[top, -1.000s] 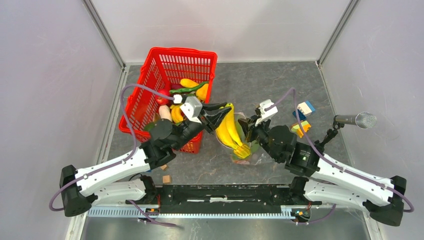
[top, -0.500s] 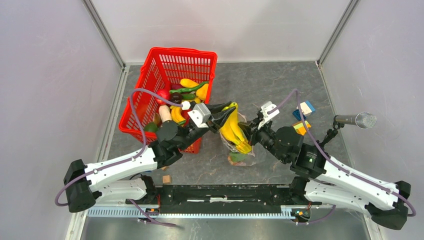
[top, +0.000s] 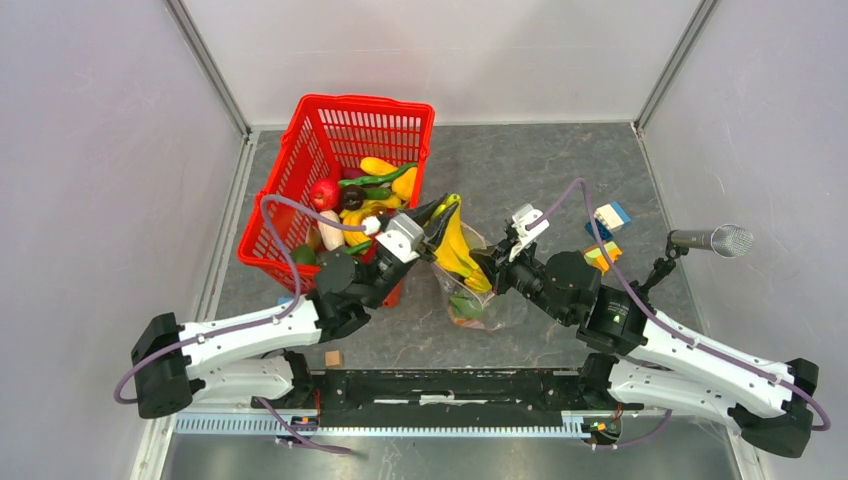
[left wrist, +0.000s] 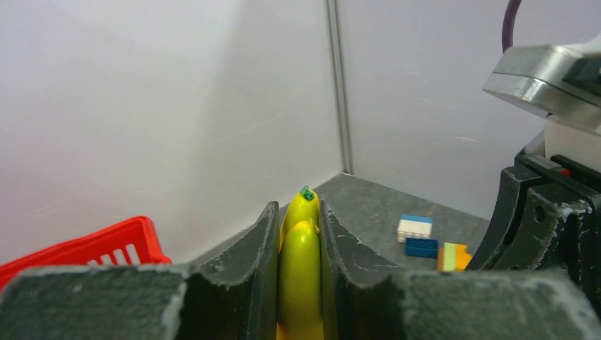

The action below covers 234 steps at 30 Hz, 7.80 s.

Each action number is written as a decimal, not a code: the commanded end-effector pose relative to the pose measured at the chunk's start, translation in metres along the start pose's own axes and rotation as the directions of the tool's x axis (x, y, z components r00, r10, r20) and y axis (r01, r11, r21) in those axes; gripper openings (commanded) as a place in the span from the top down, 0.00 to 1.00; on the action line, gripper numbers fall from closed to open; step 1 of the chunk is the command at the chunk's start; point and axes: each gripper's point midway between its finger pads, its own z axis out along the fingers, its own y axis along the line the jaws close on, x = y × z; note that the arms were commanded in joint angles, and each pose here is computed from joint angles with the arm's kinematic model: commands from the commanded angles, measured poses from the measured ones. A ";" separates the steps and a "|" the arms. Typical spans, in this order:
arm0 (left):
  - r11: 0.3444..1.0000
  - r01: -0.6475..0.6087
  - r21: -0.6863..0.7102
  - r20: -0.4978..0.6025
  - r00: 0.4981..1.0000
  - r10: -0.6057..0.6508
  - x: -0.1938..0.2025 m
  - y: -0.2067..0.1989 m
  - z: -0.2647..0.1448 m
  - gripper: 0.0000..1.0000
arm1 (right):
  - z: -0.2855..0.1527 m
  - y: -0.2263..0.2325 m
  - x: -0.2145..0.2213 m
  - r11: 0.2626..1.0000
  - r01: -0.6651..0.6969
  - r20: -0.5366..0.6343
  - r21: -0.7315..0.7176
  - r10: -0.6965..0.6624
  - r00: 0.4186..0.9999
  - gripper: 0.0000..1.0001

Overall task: Place the food in the zip-top bag and seal the zipper
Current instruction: Place the fake fruit in the zipper food storage bag, then adjust the zipper food storage bag at the center of the board.

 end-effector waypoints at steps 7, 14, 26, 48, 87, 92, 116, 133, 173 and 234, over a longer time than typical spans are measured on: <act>0.926 -0.328 -0.186 0.000 0.943 0.334 -0.013 0.009 -0.002 0.98 | 0.001 0.007 -0.044 0.996 -0.091 0.123 -0.006 0.091 0.988 1.00; 0.840 -0.475 -0.263 -0.070 0.878 0.474 -0.009 -0.002 -0.001 0.98 | 0.004 0.005 -0.046 0.982 -0.189 0.173 0.003 0.185 0.967 1.00; 0.961 -0.141 -0.239 0.037 0.987 0.154 -0.037 -0.021 -0.004 0.98 | -0.001 -0.020 -0.047 0.943 -0.315 0.259 0.108 0.279 0.925 1.00; 0.998 -0.056 -0.012 -0.054 0.997 0.056 -0.026 -0.065 0.001 0.53 | -0.006 -0.023 -0.039 0.935 -0.341 0.274 0.101 0.304 0.912 1.00; 0.883 0.410 -0.230 -0.753 0.499 -0.428 0.073 -0.056 -0.073 0.28 | -0.044 -0.074 -0.047 0.916 -0.276 0.313 0.290 0.182 0.932 1.00; 0.885 0.360 -0.294 -0.747 0.490 -0.448 0.097 -0.052 -0.070 0.33 | -0.050 -0.077 -0.048 0.914 -0.277 0.322 0.297 0.177 0.930 1.00; 0.902 0.394 -0.176 -0.696 0.599 -0.397 0.046 -0.023 -0.001 0.98 | -0.051 -0.057 -0.064 0.975 -0.053 0.234 0.217 0.001 0.972 0.96; 0.874 0.483 -0.060 -0.813 0.485 -0.323 0.077 -0.034 0.020 0.98 | -0.054 -0.083 -0.075 0.920 -0.114 0.268 0.375 0.010 0.963 1.00; 0.954 0.249 -0.165 -0.791 0.545 -0.279 0.075 0.006 -0.010 0.69 | -0.021 -0.071 -0.053 0.932 0.098 0.021 0.350 -0.113 0.993 1.00; 0.968 0.082 0.237 -0.748 0.651 0.128 0.132 -0.132 -0.045 0.69 | -0.029 -0.056 -0.070 0.941 -0.258 0.296 0.218 0.188 0.937 1.00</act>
